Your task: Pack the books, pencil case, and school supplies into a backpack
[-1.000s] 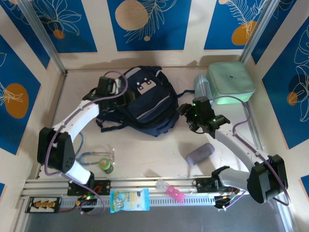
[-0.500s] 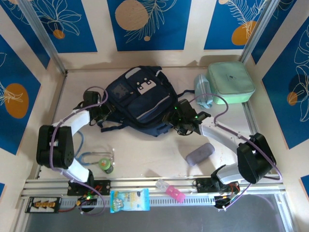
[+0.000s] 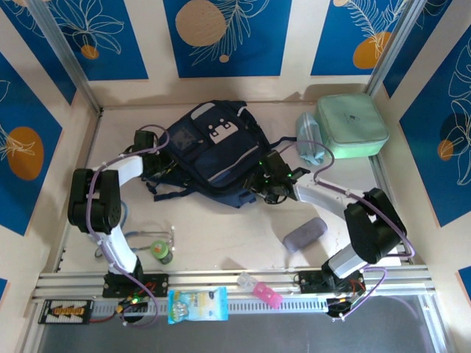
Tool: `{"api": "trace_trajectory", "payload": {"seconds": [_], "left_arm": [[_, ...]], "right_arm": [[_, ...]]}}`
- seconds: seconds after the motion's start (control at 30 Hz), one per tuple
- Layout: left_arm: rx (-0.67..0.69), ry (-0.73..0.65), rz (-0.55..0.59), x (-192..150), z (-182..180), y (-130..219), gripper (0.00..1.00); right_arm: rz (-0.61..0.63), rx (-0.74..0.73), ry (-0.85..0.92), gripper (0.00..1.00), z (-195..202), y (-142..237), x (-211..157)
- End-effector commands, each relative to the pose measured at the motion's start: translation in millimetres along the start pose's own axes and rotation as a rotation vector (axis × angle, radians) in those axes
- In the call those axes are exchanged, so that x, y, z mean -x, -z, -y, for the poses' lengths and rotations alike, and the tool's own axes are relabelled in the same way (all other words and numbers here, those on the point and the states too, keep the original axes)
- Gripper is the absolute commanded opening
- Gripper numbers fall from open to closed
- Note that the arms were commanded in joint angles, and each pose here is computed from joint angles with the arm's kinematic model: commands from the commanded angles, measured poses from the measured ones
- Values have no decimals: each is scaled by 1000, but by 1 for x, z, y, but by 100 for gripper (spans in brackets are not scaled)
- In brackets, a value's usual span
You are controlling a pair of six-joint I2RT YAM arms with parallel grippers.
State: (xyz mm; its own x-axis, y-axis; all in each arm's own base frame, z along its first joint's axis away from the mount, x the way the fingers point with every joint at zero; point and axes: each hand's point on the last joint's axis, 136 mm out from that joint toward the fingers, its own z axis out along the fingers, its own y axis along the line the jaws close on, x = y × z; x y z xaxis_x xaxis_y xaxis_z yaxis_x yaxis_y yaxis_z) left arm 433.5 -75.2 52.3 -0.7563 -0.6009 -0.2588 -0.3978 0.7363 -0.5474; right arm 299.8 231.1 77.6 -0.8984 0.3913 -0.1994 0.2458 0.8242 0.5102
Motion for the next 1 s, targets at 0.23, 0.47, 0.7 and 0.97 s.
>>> {"api": "trace_trajectory", "payload": {"seconds": [0.23, 0.47, 0.7, 0.97], "left_arm": [[-138, -41, 70, 10, 31, 49, 0], [-275, -2, 37, -9, 57, 83, 0], [-319, 64, 39, -26, 74, 97, 0], [-312, 63, 42, -35, 97, 105, 0]], "right_arm": [[133, -15, 176, 39, -27, -19, 66], [229, -89, 182, 45, -26, -20, 115], [297, -219, 251, 63, -22, 48, 97], [188, -157, 441, 55, -83, 69, 7]]}}
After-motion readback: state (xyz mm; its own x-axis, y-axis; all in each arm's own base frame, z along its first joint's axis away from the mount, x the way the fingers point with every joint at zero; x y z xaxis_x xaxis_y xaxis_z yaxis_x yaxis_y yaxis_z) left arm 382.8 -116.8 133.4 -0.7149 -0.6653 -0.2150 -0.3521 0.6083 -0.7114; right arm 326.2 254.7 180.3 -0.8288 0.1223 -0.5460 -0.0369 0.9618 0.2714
